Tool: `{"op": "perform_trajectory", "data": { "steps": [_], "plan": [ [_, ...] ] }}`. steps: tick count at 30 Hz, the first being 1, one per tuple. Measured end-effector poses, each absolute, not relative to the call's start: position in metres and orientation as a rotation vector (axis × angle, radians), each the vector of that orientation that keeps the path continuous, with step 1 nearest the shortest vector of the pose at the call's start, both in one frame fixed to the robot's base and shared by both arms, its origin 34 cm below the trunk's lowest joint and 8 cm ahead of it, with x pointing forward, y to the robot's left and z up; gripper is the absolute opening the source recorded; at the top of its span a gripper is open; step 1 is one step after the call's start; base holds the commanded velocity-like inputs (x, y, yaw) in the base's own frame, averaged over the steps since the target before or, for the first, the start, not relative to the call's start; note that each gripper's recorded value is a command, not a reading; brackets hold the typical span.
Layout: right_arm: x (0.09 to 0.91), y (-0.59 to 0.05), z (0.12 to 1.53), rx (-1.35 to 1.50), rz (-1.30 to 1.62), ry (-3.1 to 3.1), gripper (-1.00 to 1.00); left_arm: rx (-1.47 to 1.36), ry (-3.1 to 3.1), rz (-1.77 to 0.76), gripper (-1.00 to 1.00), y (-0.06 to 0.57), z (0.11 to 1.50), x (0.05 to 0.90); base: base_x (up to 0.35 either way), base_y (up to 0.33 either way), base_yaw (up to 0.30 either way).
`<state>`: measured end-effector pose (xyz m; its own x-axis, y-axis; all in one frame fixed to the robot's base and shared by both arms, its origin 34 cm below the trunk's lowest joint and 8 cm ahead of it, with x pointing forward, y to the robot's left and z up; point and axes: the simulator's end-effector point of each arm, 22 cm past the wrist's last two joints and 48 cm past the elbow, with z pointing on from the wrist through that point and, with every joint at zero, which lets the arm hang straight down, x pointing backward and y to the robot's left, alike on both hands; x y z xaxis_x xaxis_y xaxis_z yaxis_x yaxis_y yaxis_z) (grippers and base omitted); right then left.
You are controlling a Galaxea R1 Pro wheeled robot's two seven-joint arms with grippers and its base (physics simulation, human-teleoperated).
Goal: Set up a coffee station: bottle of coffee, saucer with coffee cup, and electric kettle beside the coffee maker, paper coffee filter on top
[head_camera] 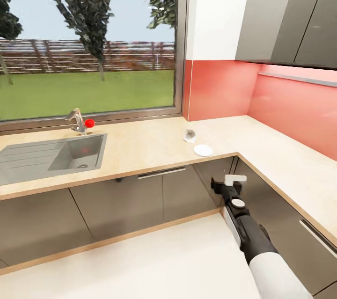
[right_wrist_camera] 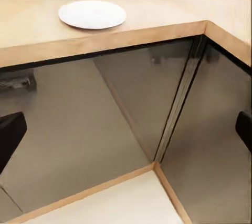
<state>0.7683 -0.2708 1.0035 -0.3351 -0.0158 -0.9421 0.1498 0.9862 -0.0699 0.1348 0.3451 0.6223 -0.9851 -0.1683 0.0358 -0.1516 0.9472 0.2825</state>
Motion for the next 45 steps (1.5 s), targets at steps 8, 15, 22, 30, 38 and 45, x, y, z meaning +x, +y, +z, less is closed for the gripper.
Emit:
{"op": "perform_trajectory", "data": {
  "steps": [8,15,22,30,38,45],
  "plan": [
    [0.815,-0.228,1.061,0.104,-0.122,1.962,1.00,0.251,-3.036,-0.434,1.00,0.345,0.623,0.133,0.128,0.000,0.000],
    [0.824,-0.214,1.068,0.089,-0.105,1.992,1.00,0.252,-3.028,-0.432,1.00,0.343,0.623,0.131,0.318,-0.012,0.000],
    [0.824,-0.216,1.067,0.089,-0.111,1.995,1.00,0.252,-3.027,-0.431,1.00,0.342,0.622,0.131,0.336,-0.069,0.000],
    [0.822,-0.216,1.060,0.082,-0.113,2.011,1.00,0.252,-3.026,-0.433,1.00,0.342,0.623,0.130,0.336,-0.077,0.000],
    [0.815,-0.213,1.033,0.071,-0.113,2.069,1.00,0.253,-3.019,-0.429,1.00,0.339,0.622,0.126,0.263,-0.100,0.031],
    [0.815,-0.213,1.029,0.069,-0.115,2.075,1.00,0.252,-3.010,-0.430,1.00,0.339,0.623,0.118,0.080,-0.041,0.082]
  ]
}}
